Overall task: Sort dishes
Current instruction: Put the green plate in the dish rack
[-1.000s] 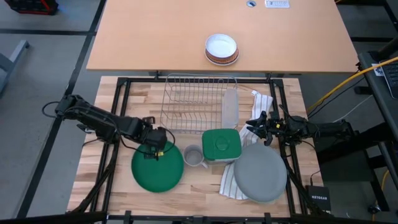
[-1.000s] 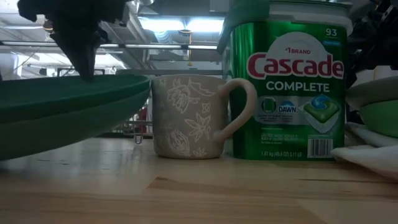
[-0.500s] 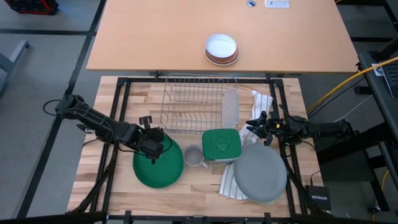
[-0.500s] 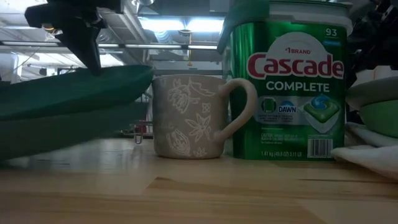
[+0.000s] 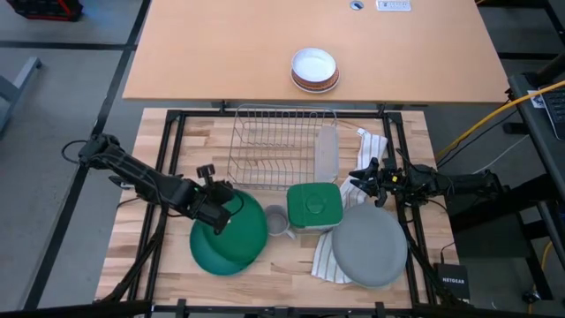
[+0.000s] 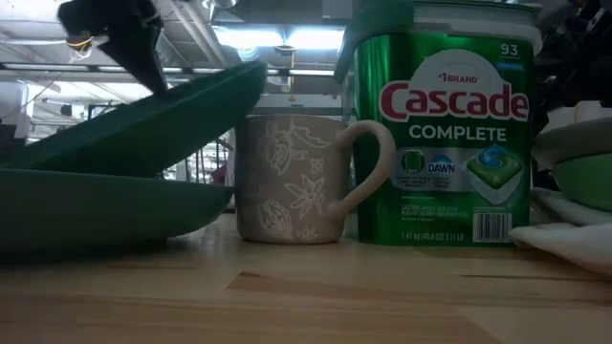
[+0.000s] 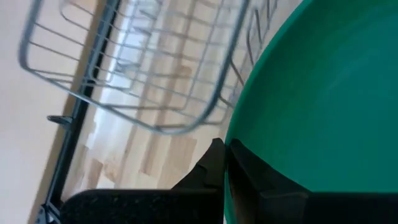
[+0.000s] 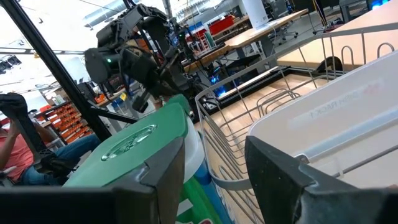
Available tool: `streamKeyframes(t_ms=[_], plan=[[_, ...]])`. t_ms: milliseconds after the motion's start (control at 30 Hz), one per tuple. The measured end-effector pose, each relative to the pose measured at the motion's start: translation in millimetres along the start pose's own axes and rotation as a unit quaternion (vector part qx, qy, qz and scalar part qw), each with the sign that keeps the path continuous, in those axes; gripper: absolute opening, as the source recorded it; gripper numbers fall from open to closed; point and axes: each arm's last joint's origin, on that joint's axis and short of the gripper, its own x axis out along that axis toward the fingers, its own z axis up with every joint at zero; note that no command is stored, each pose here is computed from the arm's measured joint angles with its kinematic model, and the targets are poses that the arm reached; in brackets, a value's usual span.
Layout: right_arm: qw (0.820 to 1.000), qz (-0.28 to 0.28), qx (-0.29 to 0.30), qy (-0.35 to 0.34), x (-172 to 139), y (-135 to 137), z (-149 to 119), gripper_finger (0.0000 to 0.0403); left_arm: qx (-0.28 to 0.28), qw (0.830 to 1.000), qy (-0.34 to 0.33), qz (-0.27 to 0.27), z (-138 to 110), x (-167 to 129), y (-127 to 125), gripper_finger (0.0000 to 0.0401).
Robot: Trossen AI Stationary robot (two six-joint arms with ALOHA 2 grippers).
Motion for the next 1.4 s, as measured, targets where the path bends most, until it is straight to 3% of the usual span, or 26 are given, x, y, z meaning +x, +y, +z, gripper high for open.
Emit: streamKeyframes(t_ms=[567,800,1067,1233,1400], plan=[[1.000,0.002,0.007,-0.005,0.0,0.5,1.1,0.0172,0.050,0.993,-0.104,0.032,47.5,-50.7,25.9,0.0000],[0.997,0.027,0.020,-0.064,-1.0,5.6,12.4,0.0172,0.071,0.987,-0.127,0.064,57.5,-67.4,38.5,0.0000],[0.986,0.003,0.039,-0.161,-4.8,8.7,28.6,0.0172,0.093,0.975,-0.160,0.124,70.8,-85.7,55.0,0.0000],[0.983,-0.001,0.004,-0.181,-7.0,15.1,43.2,0.0172,0.099,0.966,-0.169,0.170,79.2,-94.1,68.6,0.0000],[0.977,-0.007,-0.068,-0.201,-4.6,23.4,58.9,0.0172,0.098,0.956,-0.175,0.213,86.9,-102.1,82.3,0.0000]])
